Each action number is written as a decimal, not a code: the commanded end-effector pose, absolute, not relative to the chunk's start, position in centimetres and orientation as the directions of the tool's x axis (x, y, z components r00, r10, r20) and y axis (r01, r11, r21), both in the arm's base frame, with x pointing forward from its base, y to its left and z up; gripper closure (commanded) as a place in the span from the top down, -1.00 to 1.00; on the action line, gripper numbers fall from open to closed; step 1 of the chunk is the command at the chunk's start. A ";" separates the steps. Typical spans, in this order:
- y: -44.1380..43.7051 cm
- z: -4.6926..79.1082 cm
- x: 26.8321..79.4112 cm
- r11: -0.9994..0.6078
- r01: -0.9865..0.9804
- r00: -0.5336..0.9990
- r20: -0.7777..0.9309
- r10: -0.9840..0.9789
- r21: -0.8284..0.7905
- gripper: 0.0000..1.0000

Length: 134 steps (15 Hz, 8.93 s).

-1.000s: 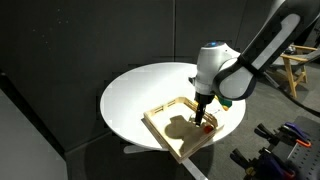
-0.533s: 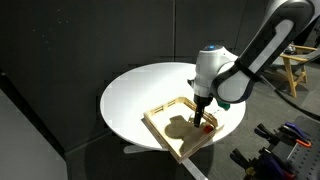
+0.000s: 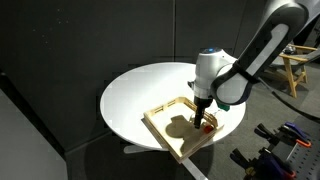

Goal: Remove the orange object from the tray

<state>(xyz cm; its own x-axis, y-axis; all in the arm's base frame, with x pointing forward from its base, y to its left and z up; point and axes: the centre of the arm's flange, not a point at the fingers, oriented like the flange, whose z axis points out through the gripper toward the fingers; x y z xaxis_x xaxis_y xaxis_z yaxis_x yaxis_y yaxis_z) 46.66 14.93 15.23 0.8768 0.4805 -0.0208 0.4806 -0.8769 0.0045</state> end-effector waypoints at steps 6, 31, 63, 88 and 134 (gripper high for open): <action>15.0 15.1 46.5 -0.878 0.478 0.878 -0.006 0.478 0.019 1.00; 14.3 14.4 44.2 -0.878 0.479 0.878 0.025 0.479 0.010 1.00; 14.6 13.9 43.6 -0.926 0.377 0.926 0.004 0.377 0.021 1.00; 14.2 13.8 42.5 -0.922 0.386 0.923 -0.012 0.386 0.018 1.00; 7.3 25.9 50.3 -0.967 0.252 0.967 -0.034 0.253 -0.047 -0.57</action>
